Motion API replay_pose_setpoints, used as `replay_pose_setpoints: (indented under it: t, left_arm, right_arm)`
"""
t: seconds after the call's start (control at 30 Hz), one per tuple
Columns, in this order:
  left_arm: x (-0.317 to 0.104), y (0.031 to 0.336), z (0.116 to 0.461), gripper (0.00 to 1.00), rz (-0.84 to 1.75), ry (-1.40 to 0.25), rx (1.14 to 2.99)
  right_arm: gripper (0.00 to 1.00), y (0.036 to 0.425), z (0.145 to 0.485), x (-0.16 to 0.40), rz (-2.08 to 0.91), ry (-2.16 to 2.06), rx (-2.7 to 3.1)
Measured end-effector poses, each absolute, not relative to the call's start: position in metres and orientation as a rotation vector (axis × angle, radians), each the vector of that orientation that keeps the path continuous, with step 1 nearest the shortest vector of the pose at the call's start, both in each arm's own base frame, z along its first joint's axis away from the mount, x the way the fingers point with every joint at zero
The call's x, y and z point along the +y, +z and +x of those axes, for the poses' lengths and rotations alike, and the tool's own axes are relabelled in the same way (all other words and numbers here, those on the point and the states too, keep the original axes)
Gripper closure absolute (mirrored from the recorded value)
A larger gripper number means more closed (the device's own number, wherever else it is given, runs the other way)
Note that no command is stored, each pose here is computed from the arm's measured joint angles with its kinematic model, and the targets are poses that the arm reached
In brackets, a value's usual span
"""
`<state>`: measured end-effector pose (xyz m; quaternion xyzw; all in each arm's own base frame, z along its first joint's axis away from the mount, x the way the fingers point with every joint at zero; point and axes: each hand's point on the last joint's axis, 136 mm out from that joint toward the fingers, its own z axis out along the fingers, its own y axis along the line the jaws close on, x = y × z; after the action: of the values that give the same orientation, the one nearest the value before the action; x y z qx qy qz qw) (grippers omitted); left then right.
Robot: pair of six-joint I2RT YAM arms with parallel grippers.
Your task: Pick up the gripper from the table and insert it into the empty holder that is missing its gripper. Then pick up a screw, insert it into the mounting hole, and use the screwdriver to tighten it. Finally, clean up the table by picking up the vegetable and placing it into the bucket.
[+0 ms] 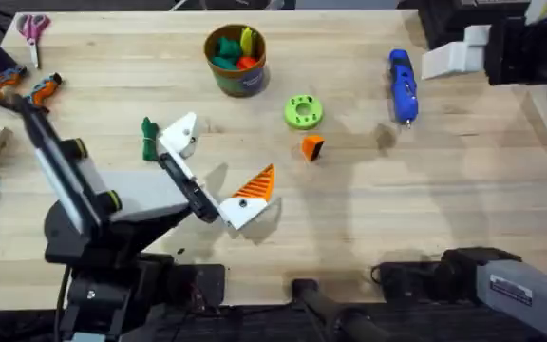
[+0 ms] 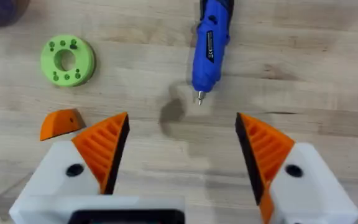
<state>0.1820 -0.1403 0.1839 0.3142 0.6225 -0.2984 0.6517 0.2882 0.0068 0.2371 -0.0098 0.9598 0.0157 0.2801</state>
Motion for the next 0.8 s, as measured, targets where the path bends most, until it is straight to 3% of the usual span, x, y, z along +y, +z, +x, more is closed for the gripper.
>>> replay_pose_setpoints:
  t: [0.13,0.8]
  left_arm:
    - [-0.141,0.162,0.182,0.015,0.677,-0.73,1.528]
    - [-0.152,0.161,0.166,0.015,0.722,-0.87,1.535]
  right_arm:
    - [0.01,0.237,0.288,0.007,-0.026,0.042,2.574]
    - [0.01,0.237,0.288,0.007,-0.026,0.042,2.574]
